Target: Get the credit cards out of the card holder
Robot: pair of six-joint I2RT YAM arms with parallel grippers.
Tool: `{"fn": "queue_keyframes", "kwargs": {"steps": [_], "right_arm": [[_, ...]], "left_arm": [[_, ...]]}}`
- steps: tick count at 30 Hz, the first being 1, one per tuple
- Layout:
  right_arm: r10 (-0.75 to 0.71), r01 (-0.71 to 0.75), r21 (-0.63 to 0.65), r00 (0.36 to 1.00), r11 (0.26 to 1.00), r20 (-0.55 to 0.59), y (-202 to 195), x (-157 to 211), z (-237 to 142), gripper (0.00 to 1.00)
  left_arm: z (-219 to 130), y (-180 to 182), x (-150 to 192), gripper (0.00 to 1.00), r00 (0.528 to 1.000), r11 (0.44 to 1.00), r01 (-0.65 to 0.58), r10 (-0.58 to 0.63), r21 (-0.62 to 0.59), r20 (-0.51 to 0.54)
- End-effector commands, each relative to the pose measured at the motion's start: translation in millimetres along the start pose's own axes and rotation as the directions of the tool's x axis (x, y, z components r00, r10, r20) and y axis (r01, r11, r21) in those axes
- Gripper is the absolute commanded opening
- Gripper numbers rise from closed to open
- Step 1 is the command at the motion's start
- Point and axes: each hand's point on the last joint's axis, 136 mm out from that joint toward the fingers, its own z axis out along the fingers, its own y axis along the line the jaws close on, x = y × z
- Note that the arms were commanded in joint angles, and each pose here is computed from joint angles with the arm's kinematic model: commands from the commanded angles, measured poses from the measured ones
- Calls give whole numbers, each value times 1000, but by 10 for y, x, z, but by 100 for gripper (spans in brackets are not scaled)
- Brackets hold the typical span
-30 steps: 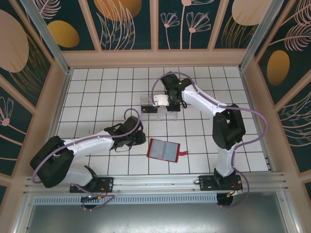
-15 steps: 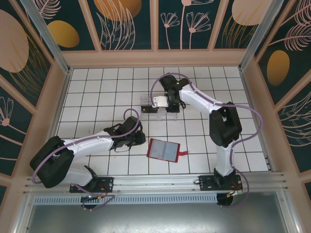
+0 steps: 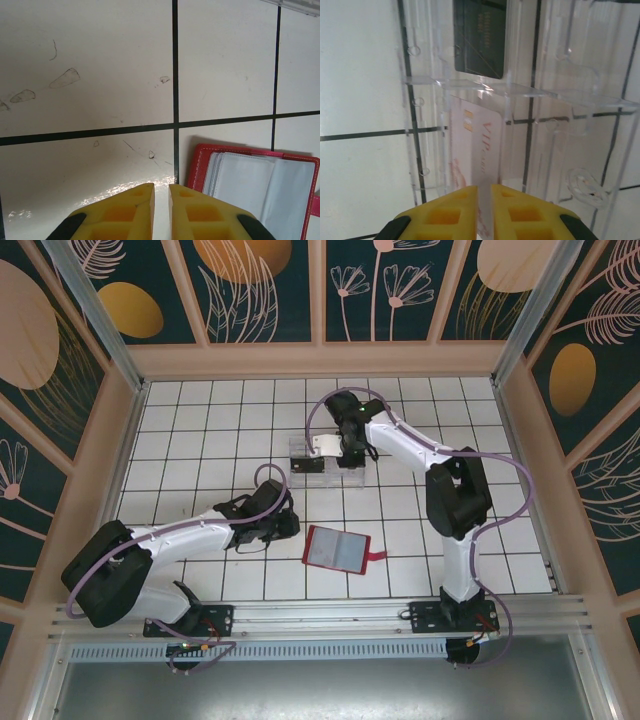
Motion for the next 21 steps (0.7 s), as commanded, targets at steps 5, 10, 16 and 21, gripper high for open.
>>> {"fn": "queue_keyframes", "kwargs": {"steps": [5, 10, 16, 21], "right_arm": [[21, -16, 154, 999, 988, -30, -220, 23, -271, 16], [99, -108, 214, 994, 971, 54, -295, -114, -525, 16], [389, -442, 211, 887, 872, 249, -351, -291, -776, 16], [650, -726, 116, 665, 678, 368, -217, -319, -857, 17]], "left_arm": [[-6, -25, -10, 16, 1000, 1000, 5, -5, 18, -1], [-13, -66, -37, 16, 1000, 1000, 5, -5, 26, 2], [-1, -103, -50, 16, 1000, 999, 0, 0, 33, -2], [2, -101, -54, 16, 1000, 1000, -1, 1, 31, -2]]}}
